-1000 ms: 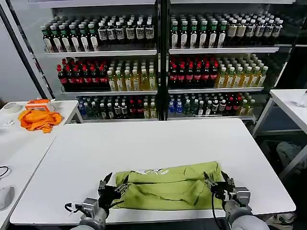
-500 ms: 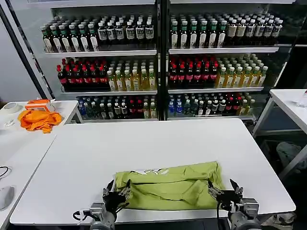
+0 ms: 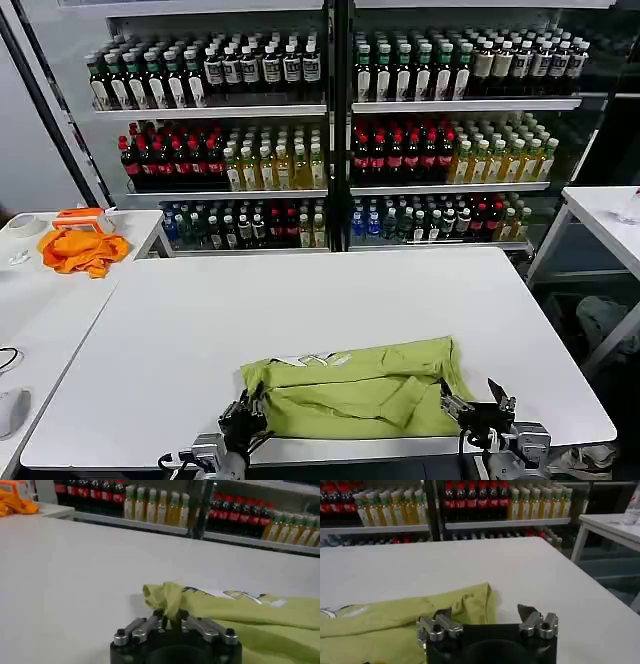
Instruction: Fold and organize the clothes.
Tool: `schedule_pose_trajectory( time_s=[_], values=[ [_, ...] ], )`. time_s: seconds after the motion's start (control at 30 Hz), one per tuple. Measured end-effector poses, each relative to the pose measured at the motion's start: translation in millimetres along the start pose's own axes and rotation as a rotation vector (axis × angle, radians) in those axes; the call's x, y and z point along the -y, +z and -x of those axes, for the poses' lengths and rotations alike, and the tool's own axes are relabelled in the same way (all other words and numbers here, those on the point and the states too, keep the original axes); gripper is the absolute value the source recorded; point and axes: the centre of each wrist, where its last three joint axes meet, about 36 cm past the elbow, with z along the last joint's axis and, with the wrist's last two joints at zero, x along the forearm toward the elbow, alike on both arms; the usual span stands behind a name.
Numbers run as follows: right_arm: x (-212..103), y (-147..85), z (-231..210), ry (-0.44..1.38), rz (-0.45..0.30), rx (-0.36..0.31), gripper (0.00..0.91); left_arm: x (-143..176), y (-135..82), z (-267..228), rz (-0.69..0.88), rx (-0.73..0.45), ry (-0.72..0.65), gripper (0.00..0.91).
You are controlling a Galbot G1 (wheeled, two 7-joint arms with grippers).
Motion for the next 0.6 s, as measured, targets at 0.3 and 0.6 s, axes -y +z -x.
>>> schedule_pose_trajectory(
  time_s=[0.3,0.6],
  values=[
    [2,-5,0,0.003,0.002,0.014,0.907,-28,-13,-7,-0.026,0.001,-0.033,0.02],
    [5,-9,3,-0.002,-0.003,0.026,0.907,-99,-55,-19,-0.022,0.051,-0.155,0.02]
  ],
)
